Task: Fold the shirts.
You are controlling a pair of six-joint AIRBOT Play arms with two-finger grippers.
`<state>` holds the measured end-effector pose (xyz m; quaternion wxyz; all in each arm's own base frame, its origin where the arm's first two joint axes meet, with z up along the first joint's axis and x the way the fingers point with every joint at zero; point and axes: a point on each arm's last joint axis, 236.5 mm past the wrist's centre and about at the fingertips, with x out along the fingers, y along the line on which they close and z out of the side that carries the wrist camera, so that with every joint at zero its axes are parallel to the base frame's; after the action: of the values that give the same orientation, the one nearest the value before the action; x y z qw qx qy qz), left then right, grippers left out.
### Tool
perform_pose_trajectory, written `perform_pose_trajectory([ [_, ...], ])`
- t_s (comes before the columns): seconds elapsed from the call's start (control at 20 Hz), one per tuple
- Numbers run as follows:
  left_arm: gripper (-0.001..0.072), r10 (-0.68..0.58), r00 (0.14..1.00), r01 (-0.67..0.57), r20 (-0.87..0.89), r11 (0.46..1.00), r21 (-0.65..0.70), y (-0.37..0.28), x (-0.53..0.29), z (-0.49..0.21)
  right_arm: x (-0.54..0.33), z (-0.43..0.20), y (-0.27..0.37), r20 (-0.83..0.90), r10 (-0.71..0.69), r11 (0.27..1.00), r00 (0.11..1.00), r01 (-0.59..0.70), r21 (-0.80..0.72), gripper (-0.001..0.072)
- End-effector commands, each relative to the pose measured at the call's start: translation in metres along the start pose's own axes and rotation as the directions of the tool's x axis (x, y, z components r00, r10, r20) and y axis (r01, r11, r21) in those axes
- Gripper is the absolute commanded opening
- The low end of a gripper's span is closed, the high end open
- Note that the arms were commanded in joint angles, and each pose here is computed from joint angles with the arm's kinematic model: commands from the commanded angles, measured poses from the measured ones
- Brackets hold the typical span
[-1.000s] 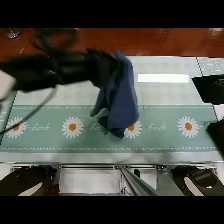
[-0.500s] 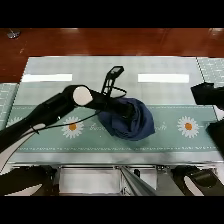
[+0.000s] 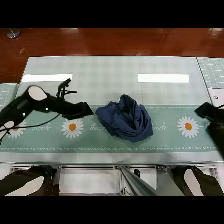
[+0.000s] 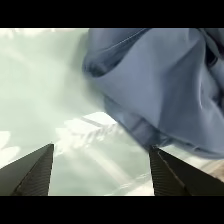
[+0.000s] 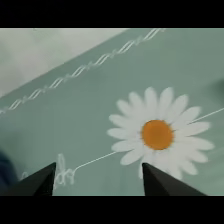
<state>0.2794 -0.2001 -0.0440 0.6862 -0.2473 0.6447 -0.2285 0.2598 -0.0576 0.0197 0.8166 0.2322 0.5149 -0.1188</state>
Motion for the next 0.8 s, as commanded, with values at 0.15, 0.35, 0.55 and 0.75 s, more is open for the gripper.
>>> perform_pose_trajectory([
  [0.15, 0.0701, -0.203, 0.976, 0.213, 0.073, 0.962, -0.169, -0.011, 0.05, 0.0, 0.061, -0.08, 0.067, -0.334, 0.292, 0.953, 0.896, -0.3, 0.027, 0.0622],
  [0.35, 0.07, -0.205, 0.979, 0.205, 0.016, 0.97, -0.132, -0.026, 0.073, 0.005, 0.086, -0.087, 0.096, -0.378, 0.323, 0.941, 0.868, -0.337, 0.03, 0.0622],
  [0.55, 0.009, -0.237, 0.971, 0.237, 0.004, 0.969, -0.067, -0.045, 0.071, 0.016, 0.101, -0.076, 0.126, -0.413, 0.357, 0.926, 0.838, -0.376, 0.038, 0.0622],
  [0.75, 0.0025, -0.264, 0.965, 0.264, 0.001, 0.964, -0.03, -0.047, 0.061, 0.022, 0.115, -0.078, 0.161, -0.477, 0.353, 0.911, 0.805, -0.412, -0.022, 0.0622],
])
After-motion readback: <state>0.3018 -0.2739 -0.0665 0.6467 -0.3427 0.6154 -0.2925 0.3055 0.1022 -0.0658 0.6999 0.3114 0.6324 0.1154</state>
